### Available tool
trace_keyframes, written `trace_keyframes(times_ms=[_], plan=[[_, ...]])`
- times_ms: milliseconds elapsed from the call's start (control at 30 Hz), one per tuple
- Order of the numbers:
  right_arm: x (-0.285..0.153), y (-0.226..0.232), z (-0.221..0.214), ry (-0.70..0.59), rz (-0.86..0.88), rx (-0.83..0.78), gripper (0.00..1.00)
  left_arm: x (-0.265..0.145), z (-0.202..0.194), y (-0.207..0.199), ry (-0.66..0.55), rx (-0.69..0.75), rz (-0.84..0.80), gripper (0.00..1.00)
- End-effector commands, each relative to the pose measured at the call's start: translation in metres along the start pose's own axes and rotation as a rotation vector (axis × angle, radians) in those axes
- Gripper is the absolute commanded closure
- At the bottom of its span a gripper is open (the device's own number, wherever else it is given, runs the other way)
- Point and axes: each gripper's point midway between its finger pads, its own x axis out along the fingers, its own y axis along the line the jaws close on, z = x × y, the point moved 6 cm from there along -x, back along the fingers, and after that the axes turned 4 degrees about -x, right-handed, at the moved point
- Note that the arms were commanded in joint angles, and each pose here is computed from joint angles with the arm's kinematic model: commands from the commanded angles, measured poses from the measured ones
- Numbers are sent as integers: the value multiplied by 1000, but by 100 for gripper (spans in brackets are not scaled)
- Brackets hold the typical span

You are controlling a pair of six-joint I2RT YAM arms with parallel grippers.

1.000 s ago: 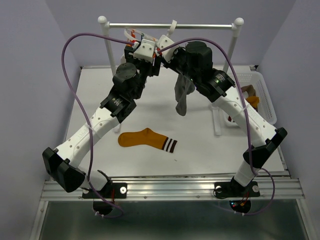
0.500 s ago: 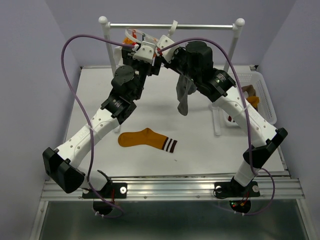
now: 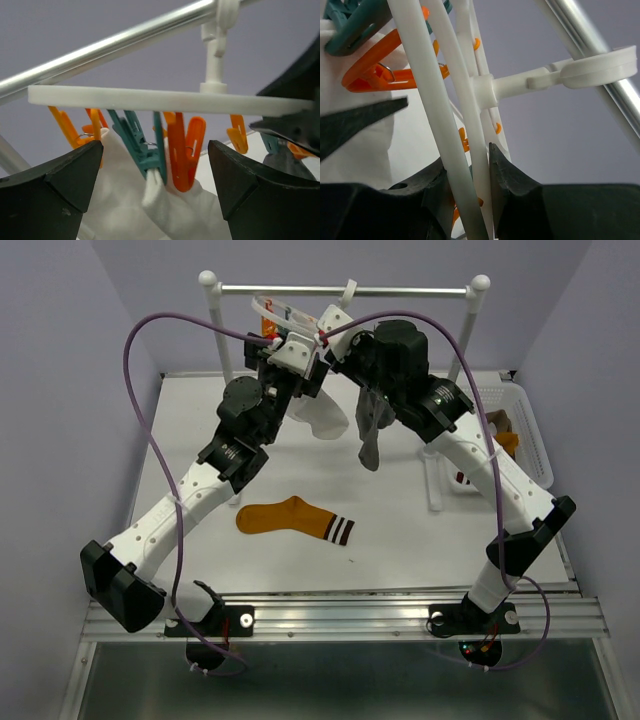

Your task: Clip the socks to the hanger

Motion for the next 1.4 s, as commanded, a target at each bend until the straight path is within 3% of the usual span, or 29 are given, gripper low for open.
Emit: trace_keyframes(times_ms=[0,467,800,1000,1267,1367], plan=[[5,7,14,-39,1,54,78,-7,-34,-52,61,198,-329,1],[8,9,13,-35,3,64,78,-5,-23,-44,18,124,-230,1],[8,8,9,-11,-12,55,78,-85,-6,-25,-73,-120,-281,1],[9,9,7,0,-9,54,78,-109,1,-28,-125,-153,-384,1],[9,10,7,1,-4,62,78,-88,0,-52,-130,-140,-501,1],[8,9,7,5,-6,62,78,-79,-3,-53,-130,-135,-476,1]])
